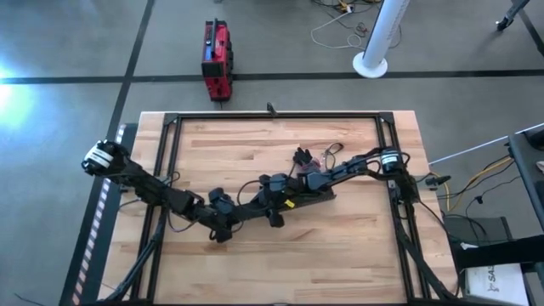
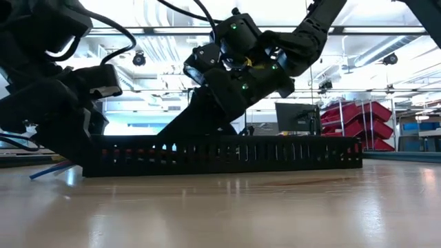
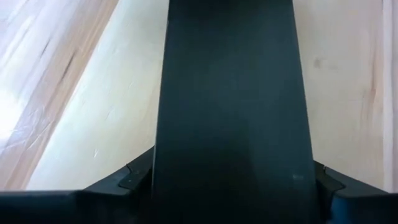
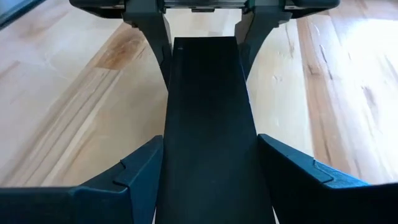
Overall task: Ziptie cables
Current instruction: Close the black cable duct
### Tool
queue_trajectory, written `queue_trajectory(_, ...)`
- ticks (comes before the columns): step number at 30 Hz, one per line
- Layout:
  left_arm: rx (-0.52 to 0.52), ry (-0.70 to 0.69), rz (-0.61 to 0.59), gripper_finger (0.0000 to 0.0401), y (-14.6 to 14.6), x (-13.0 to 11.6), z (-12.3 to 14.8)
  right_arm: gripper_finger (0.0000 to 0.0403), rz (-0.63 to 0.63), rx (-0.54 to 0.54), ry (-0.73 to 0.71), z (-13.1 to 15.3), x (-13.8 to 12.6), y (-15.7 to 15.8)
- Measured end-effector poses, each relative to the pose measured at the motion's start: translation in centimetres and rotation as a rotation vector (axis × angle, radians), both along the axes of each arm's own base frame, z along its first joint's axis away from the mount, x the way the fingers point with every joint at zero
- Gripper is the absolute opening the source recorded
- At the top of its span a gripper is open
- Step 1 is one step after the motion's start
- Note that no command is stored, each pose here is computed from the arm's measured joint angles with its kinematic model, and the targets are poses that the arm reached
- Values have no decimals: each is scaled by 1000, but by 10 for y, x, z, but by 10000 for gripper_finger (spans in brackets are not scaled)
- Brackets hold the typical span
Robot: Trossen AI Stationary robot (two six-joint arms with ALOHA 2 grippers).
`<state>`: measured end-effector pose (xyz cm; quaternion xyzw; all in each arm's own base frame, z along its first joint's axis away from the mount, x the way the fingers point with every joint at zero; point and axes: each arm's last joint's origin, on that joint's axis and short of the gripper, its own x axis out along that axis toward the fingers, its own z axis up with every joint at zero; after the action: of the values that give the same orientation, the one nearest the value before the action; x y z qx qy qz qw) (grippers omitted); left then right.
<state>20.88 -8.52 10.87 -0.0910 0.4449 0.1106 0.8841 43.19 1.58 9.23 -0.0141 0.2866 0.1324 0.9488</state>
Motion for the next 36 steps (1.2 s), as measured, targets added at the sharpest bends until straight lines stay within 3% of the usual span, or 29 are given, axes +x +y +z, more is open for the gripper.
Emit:
queue_trajectory(13,-7,-9,11,224,0,1,-1,217,-9,-23,56,9,-6,-1)
queue_trajectory(30,-44,-26,23,218,-1,2,0,217,-9,76,102,11,-7,0)
queue_trajectory(36,-54,-20,20,230,-2,2,0,217,-36,42,130,10,-7,-1)
